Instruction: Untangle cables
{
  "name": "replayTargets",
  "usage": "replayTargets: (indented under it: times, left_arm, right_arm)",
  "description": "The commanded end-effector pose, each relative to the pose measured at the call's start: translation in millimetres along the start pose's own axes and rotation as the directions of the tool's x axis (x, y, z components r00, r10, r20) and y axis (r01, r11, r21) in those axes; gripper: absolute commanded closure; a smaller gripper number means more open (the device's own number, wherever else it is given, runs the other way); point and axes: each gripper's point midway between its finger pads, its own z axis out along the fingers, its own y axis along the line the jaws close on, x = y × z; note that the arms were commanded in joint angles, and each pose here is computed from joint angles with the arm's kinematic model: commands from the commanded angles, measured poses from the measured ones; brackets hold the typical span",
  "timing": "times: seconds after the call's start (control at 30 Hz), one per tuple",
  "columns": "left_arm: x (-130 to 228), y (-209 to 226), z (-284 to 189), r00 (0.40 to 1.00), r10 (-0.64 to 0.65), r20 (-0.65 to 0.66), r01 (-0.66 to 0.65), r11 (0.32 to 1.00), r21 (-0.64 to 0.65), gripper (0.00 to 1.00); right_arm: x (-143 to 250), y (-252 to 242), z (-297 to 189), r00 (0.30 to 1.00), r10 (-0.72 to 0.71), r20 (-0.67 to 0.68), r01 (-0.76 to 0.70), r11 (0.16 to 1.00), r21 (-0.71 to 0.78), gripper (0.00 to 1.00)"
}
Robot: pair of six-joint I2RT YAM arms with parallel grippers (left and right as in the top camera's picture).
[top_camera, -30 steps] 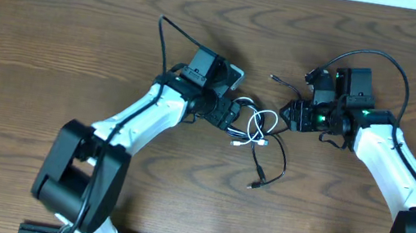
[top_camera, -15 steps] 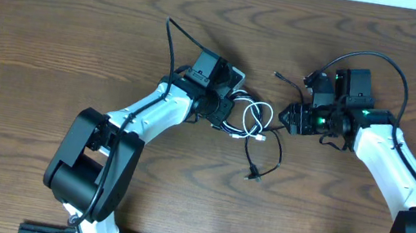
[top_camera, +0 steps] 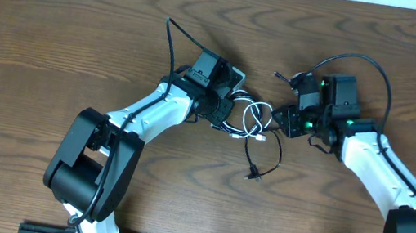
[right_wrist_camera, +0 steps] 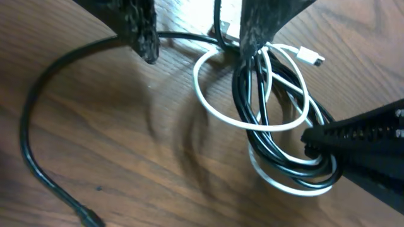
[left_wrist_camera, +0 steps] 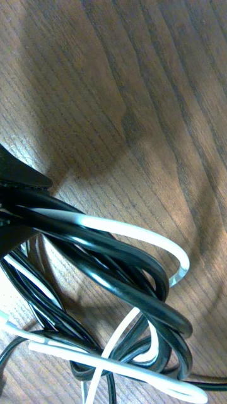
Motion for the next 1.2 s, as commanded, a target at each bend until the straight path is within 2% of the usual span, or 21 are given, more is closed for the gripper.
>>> replayTargets:
  times: [0.0, 0.13, 0.17, 0.5, 0.87, 0.9, 0.93, 0.97, 1.17]
  left_arm:
    - [6, 3, 5, 1.000, 0.004, -0.017, -0.004, 1.000, -0.009, 0.92]
    - [6, 3, 5, 1.000, 0.003, -0.017, -0.003, 1.000, -0.009, 0.92]
    - [6, 3, 5, 1.000, 0.003, -0.017, -0.003, 1.000, -0.009, 0.92]
    - [7, 3, 5, 1.000, 0.002, -0.021, -0.002, 1.000, -0.009, 0.92]
    - [7, 3, 5, 1.000, 0.002, -0.021, -0.002, 1.000, -0.009, 0.92]
    - [7, 3, 5, 1.000, 0.002, -0.021, -0.002, 1.000, -0.009, 0.92]
    - [7, 3, 5, 1.000, 0.002, -0.021, -0.002, 1.000, -0.009, 0.92]
    - [7, 3, 5, 1.000, 0.002, -0.021, -0.002, 1.000, -0.009, 0.92]
    - [7, 4, 4, 1.000, 0.003, -0.021, -0.004, 1.000, -0.010, 0.92]
  right_arm:
    - [3, 13, 4, 0.996, 0.091, -0.009, -0.092, 0.994, -0.057, 0.64]
    - [-2, 65, 0, 0.995, 0.096, -0.021, -0.098, 0.947, -0.306, 0.61]
    - [-2, 69, 1, 0.995, 0.100, -0.023, -0.103, 0.946, -0.308, 0.60]
    - [8, 76, 27, 0.990, 0.131, -0.045, -0.136, 0.982, -0.130, 0.59]
    - [13, 70, 64, 0.991, 0.134, -0.031, -0.136, 0.987, -0.087, 0.58]
    - [12, 70, 64, 0.990, 0.137, -0.029, -0.139, 0.986, -0.087, 0.65]
    - [12, 70, 64, 0.990, 0.140, -0.028, -0.142, 0.986, -0.088, 0.90]
    - [10, 71, 64, 0.990, 0.139, -0.022, -0.140, 0.986, -0.093, 0.98]
    - [-24, 88, 28, 0.988, 0.138, 0.062, -0.118, 0.961, -0.251, 0.99]
